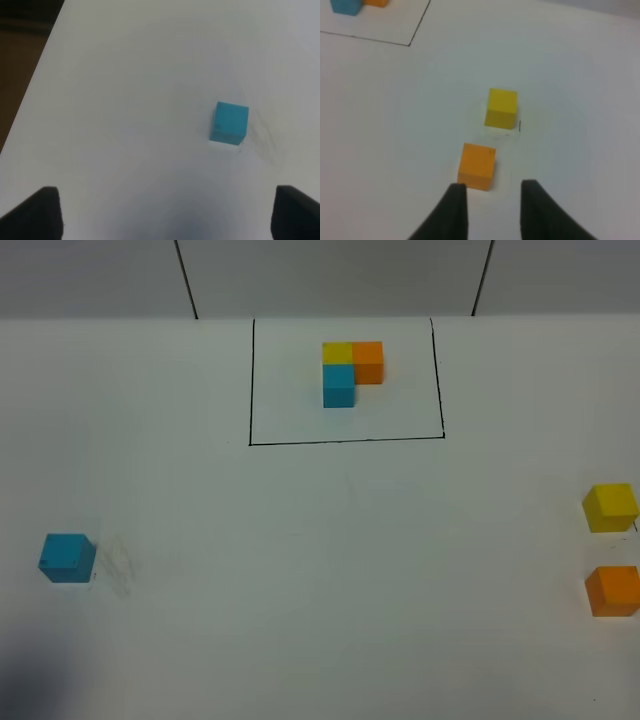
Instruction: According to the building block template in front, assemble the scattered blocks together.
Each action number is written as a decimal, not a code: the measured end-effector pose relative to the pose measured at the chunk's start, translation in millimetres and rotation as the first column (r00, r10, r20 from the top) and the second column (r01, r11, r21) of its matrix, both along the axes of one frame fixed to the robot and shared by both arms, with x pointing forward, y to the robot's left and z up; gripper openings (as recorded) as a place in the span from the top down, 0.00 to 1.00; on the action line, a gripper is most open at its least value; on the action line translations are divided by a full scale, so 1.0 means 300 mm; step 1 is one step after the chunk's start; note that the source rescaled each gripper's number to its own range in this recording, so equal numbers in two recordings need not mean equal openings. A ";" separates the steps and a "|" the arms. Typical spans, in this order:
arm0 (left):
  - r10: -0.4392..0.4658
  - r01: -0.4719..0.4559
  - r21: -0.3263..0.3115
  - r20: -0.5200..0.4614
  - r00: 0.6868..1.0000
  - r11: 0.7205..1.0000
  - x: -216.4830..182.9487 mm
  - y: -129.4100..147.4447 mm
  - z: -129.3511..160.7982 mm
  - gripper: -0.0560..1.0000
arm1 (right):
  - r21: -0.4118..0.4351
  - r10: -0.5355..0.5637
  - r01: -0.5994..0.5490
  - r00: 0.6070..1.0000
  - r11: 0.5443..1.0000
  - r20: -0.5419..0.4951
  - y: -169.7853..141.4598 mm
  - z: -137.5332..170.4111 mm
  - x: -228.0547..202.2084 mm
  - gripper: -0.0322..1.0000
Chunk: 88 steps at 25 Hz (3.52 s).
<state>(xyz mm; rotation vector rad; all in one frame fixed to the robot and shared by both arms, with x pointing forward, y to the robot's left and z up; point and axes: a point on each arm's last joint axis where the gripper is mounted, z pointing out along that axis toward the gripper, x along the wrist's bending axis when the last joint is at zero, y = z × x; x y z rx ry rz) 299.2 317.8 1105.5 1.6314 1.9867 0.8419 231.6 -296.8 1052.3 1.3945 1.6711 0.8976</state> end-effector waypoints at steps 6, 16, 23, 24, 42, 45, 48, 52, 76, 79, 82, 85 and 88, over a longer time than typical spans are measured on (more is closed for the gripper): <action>-0.052 0.046 -0.035 -0.189 0.981 0.998 0.290 -0.019 -0.010 0.27 | 0.000 0.000 0.000 1.000 1.000 0.000 0.000 0.000 0.000 0.97; -0.169 0.109 -0.169 -0.404 0.899 0.980 0.596 -0.065 -0.274 0.29 | 0.000 0.000 0.000 1.000 1.000 0.000 0.000 0.000 0.000 0.97; -0.175 0.087 -0.191 -0.510 0.842 0.978 0.686 -0.070 -0.437 0.30 | 0.000 0.000 0.000 1.000 1.000 0.000 0.000 0.000 0.000 0.97; -0.180 0.086 -0.200 -0.520 0.835 0.976 0.693 -0.072 -0.455 0.30 | 0.000 0.000 0.000 1.000 1.000 0.000 0.000 0.000 0.000 0.97; -0.189 0.067 -0.220 -0.601 0.777 0.973 0.753 -0.077 -0.643 0.30 | 0.000 0.000 0.000 1.000 1.000 0.000 0.000 0.000 0.000 0.97; -0.188 0.067 -0.219 -0.599 0.778 0.973 0.759 -0.077 -0.656 0.30 | 0.000 0.000 0.000 1.000 1.000 0.000 0.000 0.000 0.000 0.97; -0.187 0.068 -0.218 -0.595 0.781 0.974 0.764 -0.076 -0.666 0.34 | 0.000 0.000 0.000 1.000 1.000 0.000 0.000 0.000 0.000 0.97; -0.187 0.062 -0.219 -0.616 0.765 0.974 0.765 -0.076 -0.693 0.74 | 0.000 0.000 0.000 1.000 1.000 0.000 0.000 0.000 0.000 0.97; -0.804 0.975 -0.110 -0.550 -0.223 -0.195 0.759 -0.953 -0.454 0.95 | 0.000 0.000 0.000 1.000 1.000 0.000 0.000 0.000 0.000 0.97; -0.768 0.968 -0.104 -0.593 -0.244 -0.227 0.755 -1.028 -0.494 0.95 | 0.000 0.000 0.000 1.000 1.000 0.000 0.000 0.000 0.000 0.97; -0.753 0.965 -0.125 -0.605 -0.259 -0.231 0.763 -1.061 -0.541 0.95 | 0.000 0.000 0.000 1.000 1.000 0.000 0.000 0.000 0.000 0.97; -0.742 0.965 -0.144 -0.617 -0.262 -0.221 0.772 -1.068 -0.594 0.95 | 0.000 0.000 0.000 1.000 1.000 0.000 0.000 0.000 0.000 0.97; -0.747 0.971 -0.155 -0.621 -0.237 -0.180 0.779 -1.075 -0.642 0.95 | 0.000 0.000 0.000 1.000 1.000 0.000 0.000 0.000 0.000 0.97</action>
